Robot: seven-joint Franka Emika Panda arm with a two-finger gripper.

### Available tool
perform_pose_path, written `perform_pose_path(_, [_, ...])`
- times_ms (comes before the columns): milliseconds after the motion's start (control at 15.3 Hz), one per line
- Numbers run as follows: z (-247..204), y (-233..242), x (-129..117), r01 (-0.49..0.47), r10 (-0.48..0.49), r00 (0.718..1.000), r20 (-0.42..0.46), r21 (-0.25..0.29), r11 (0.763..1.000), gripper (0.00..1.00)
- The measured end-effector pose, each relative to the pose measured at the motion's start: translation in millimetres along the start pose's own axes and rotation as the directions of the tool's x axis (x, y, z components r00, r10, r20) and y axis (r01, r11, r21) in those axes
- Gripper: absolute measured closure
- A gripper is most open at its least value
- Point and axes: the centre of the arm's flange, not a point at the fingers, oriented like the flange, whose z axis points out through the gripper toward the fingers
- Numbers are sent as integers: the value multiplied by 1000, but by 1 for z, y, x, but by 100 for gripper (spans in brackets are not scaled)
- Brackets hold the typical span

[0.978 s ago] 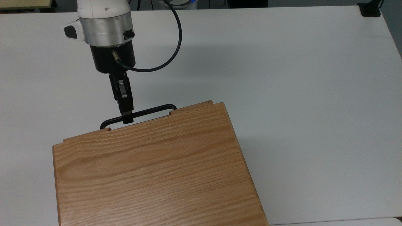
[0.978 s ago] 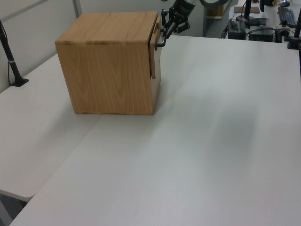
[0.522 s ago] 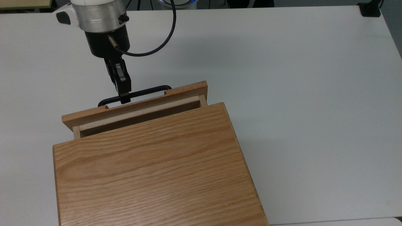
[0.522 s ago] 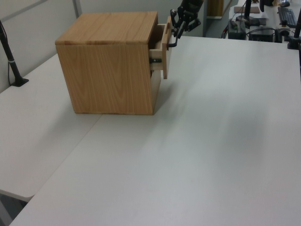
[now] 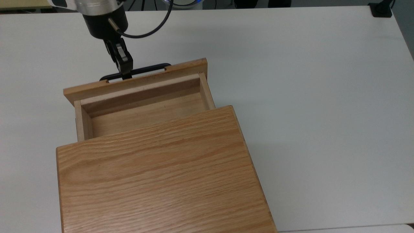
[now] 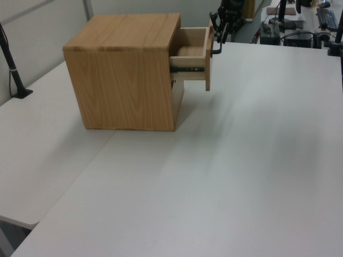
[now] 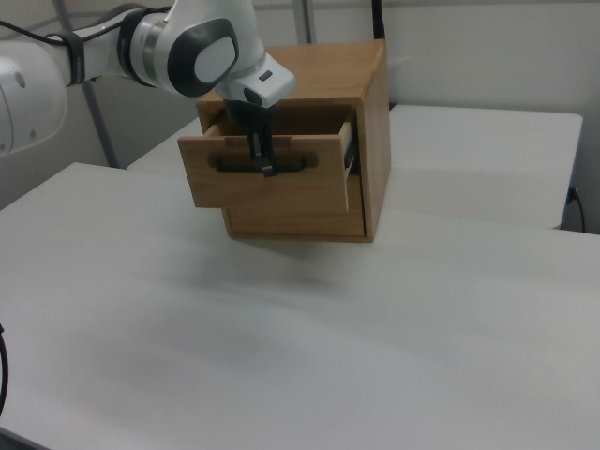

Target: Open the drawer by sliding it

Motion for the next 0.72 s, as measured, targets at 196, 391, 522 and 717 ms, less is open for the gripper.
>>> perform_pose_path(196, [-3, 10, 0, 20, -19, 1000, 24, -32, 999, 85])
perform_pose_path(391, [-6, 16, -1, 42, -40, 998, 45, -58, 997, 85])
perform_pose_path(522, [-9, 24, 0, 59, -53, 996, 66, -82, 995, 85])
perform_pose_path(717, [-14, 35, 1, 77, -68, 994, 90, -107, 991, 85])
